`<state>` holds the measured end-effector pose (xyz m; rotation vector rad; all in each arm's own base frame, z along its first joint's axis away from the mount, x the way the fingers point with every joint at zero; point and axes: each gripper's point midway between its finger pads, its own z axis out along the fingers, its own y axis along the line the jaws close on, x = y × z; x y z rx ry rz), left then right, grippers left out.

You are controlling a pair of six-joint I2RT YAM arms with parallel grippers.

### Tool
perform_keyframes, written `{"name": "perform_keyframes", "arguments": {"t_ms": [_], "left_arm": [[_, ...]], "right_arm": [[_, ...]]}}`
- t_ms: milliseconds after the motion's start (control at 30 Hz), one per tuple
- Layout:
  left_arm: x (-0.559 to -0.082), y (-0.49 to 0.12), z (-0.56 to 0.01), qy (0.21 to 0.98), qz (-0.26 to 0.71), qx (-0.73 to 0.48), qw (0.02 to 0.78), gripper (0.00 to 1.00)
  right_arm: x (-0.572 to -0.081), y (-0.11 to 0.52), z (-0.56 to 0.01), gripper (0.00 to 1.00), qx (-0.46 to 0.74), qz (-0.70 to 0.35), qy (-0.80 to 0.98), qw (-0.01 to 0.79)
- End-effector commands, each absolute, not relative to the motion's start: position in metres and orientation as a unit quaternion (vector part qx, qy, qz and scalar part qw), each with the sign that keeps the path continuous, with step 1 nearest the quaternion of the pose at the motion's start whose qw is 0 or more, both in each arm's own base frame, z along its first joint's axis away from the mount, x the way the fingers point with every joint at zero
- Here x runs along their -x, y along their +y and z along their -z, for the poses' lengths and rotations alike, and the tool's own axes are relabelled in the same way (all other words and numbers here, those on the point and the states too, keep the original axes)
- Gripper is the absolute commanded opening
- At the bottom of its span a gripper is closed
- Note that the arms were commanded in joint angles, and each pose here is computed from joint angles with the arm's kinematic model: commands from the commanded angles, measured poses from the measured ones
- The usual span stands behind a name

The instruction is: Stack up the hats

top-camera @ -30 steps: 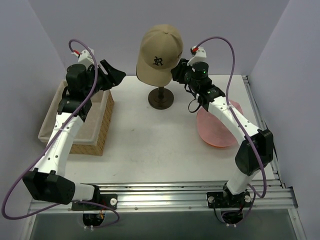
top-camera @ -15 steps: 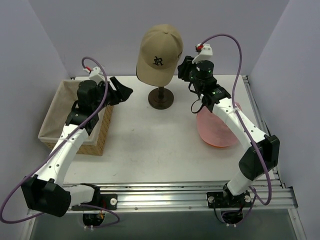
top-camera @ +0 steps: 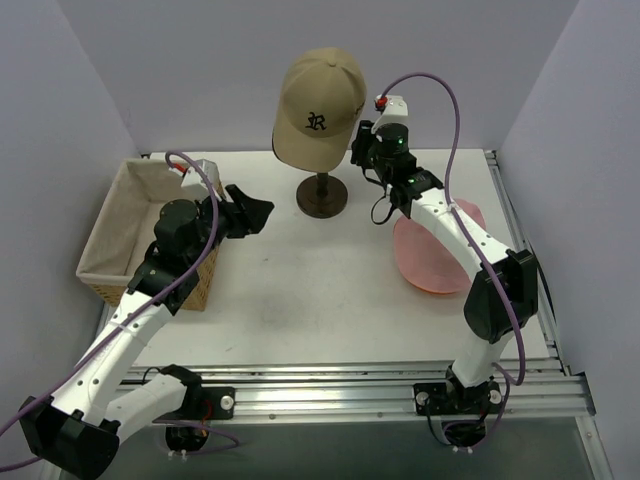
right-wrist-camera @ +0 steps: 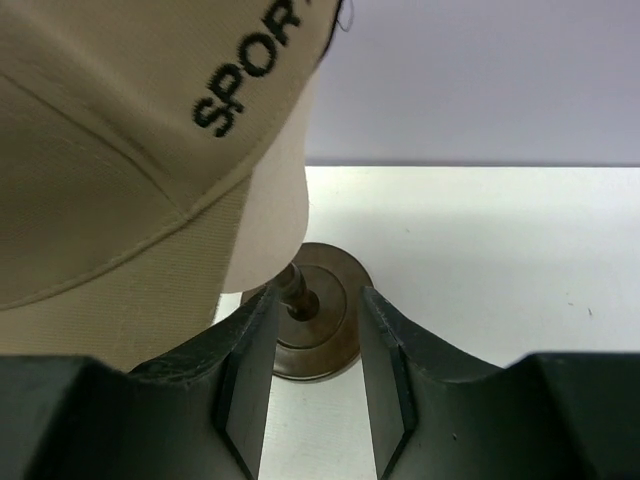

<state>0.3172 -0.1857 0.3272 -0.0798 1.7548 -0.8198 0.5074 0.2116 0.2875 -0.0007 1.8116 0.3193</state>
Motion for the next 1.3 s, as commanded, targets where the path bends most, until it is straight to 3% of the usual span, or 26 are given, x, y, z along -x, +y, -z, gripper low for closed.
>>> {"name": "perform_keyframes", "arguments": {"t_ms": [0, 367, 733, 933, 1133, 1267], "left_arm": [[-0.32, -0.177, -0.349, 0.715, 0.338, 0.04, 0.61, 0.7], [-0.323, -0.159, -0.37, 0.702, 0.311, 0.063, 0.638, 0.71], [-0.352, -0.146, -0.442, 0.679, 0.279, 0.076, 0.675, 0.71], [-0.385, -0.138, -0.465, 0.676, 0.273, 0.077, 0.68, 0.7], [-0.413, -0.154, -0.49, 0.661, 0.289, 0.038, 0.692, 0.7], [-0.431, -0.171, -0.493, 0.653, 0.307, 0.012, 0.692, 0.7]], "right_arm": [[-0.503, 0.224, -0.33, 0.34, 0.01, -0.158, 0.742, 0.652], [-0.478, 0.294, -0.331, 0.34, 0.047, -0.206, 0.727, 0.654], [-0.454, 0.373, -0.316, 0.34, 0.106, -0.232, 0.729, 0.635], [-0.431, 0.352, -0.317, 0.35, 0.114, -0.226, 0.739, 0.625], [-0.408, 0.307, -0.36, 0.36, 0.112, -0.245, 0.734, 0.623], [-0.419, 0.251, -0.408, 0.34, 0.073, -0.266, 0.703, 0.656]]}}
